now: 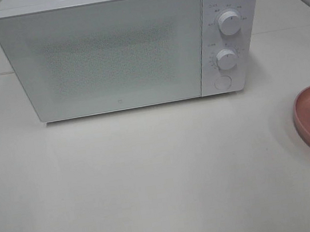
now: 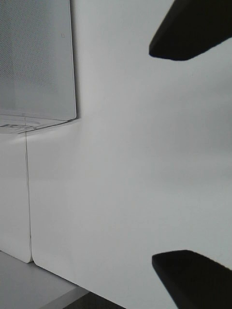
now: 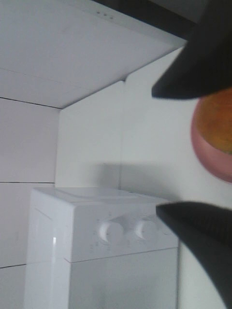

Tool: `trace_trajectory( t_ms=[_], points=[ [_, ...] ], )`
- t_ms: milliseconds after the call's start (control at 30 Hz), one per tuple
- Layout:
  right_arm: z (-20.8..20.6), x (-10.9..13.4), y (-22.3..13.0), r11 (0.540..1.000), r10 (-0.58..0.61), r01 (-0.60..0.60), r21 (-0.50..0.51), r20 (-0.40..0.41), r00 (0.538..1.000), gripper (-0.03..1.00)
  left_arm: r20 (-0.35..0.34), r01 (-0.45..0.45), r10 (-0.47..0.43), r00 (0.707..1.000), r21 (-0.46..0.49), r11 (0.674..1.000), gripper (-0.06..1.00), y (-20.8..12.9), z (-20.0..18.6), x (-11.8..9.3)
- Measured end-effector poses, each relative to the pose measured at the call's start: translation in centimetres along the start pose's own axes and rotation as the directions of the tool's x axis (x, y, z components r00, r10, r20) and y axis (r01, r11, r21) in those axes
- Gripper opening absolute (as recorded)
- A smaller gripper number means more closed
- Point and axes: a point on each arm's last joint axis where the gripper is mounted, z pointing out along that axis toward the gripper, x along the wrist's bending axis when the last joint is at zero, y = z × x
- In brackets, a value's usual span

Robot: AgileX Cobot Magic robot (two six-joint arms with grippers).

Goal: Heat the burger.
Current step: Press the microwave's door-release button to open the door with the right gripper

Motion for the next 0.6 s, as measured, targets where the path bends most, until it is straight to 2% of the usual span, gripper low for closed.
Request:
trace_trajectory(
  t_ms=[33, 67, 100, 133, 167, 200, 433, 500, 600],
  points=[
    [0.7, 0.0, -0.1, 1.0, 0.003, -0.003, -0.012, 0.001, 1.0, 0.45, 0.0, 0.0, 0.0, 1.0, 0.0, 1.0, 1.0, 0.0, 0.0, 0.0],
    [0.7, 0.0, -0.1, 1.0, 0.003, -0.003, -0.012, 0.001, 1.0, 0.45, 0.0, 0.0, 0.0, 1.0, 0.0, 1.0, 1.0, 0.0, 0.0, 0.0],
    [2.3, 0.0, -0.1, 0.999, 0.021, -0.021, -0.036, 0.003, 1.0, 0.21, 0.0, 0.0, 0.0, 1.0, 0.0, 1.0, 1.0, 0.0, 0.0, 0.0],
    [2.3, 0.0, -0.1, 0.999, 0.021, -0.021, -0.036, 0.003, 1.0, 0.21, 0.0, 0.0, 0.0, 1.0, 0.0, 1.0, 1.0, 0.0, 0.0, 0.0],
    [3.7, 0.0, -0.1, 0.996, 0.066, -0.066, -0.059, 0.003, 0.998, 0.07, 0.0, 0.0, 0.0, 1.0, 0.0, 1.0, 1.0, 0.0, 0.0, 0.0],
    [4.4, 0.0, -0.1, 0.995, 0.086, -0.086, -0.059, 0.002, 0.996, 0.02, 0.0, 0.0, 0.0, 1.0, 0.0, 1.0, 1.0, 0.0, 0.0, 0.0],
    [8.6, 0.0, -0.7, 0.993, 0.091, -0.09, -0.075, 0.014, 0.996, 0.02, 0.0, 0.0, 0.0, 1.0, 0.0, 1.0, 1.0, 0.0, 0.0, 0.0],
    [11.2, 0.1, -2.3, 0.994, 0.078, -0.076, -0.081, 0.022, 0.997, 0.02, 0.0, 0.0, 0.0, 1.0, 0.0, 1.0, 1.0, 0.0, 0.0, 0.0],
    [11.8, 0.2, -2.9, 0.994, 0.071, -0.069, -0.087, 0.023, 0.997, 0.02, 0.0, 0.0, 0.0, 1.0, 0.0, 1.0, 1.0, 0.0, 0.0, 0.0]
  ],
)
